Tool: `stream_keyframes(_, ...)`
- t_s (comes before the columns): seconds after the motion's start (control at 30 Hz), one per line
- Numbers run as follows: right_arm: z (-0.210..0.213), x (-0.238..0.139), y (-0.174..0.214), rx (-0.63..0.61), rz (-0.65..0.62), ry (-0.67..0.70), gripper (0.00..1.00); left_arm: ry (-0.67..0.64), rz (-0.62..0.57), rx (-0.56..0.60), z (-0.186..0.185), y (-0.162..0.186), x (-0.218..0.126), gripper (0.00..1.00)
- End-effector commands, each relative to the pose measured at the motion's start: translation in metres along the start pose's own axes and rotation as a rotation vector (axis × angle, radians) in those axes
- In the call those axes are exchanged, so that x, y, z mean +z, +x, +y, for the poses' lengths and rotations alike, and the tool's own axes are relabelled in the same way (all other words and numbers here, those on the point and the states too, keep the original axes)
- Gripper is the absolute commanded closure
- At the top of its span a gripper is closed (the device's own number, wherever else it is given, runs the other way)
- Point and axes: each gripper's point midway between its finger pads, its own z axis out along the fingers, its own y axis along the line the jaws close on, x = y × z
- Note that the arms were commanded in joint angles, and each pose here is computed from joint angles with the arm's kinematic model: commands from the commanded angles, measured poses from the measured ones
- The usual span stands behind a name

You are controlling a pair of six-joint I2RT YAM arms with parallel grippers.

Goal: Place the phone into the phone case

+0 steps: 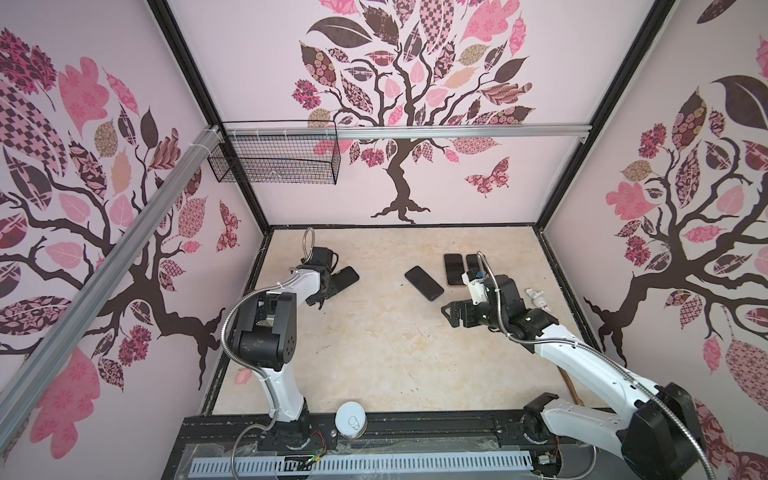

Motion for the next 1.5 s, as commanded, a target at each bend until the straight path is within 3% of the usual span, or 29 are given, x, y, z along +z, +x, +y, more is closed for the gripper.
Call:
stream_keyframes(0.0,0.006,-0.007,-0.001,-0.013,-0.015,-0.025,0.0,-0.013,-0.061,-0.009,-0.006,-0.027,-0.001,0.53)
stream_keyframes(0.23,0.005,-0.006,0.001,-0.009,-0.013,-0.024,0.0,-0.054,-0.015,-0.006,-0.003,-0.018,0.016,0.58)
stream_keyframes(0.47,0.002,-0.004,0.001,-0.006,-0.008,-0.009,0.0,-0.061,0.003,-0.007,0.001,-0.013,0.022,0.82)
stream_keyframes(0.7,0.0,-0.006,0.0,-0.007,-0.013,0.006,0.0,-0.044,0.038,0.001,0.003,-0.005,0.028,0.86)
stream_keyframes(0.8,0.001,-0.007,-0.001,-0.015,-0.016,0.001,0.0,-0.024,0.054,0.009,0.002,0.004,0.028,0.96)
stream_keyframes(1.07,-0.002,-0.008,-0.006,-0.015,-0.03,0.025,0.0,0.018,0.054,0.027,0.002,0.02,0.006,1.0)
stream_keyframes(1.47,-0.006,-0.008,-0.01,-0.036,-0.037,0.054,0.0,0.079,0.05,0.29,-0.052,0.078,-0.053,1.0)
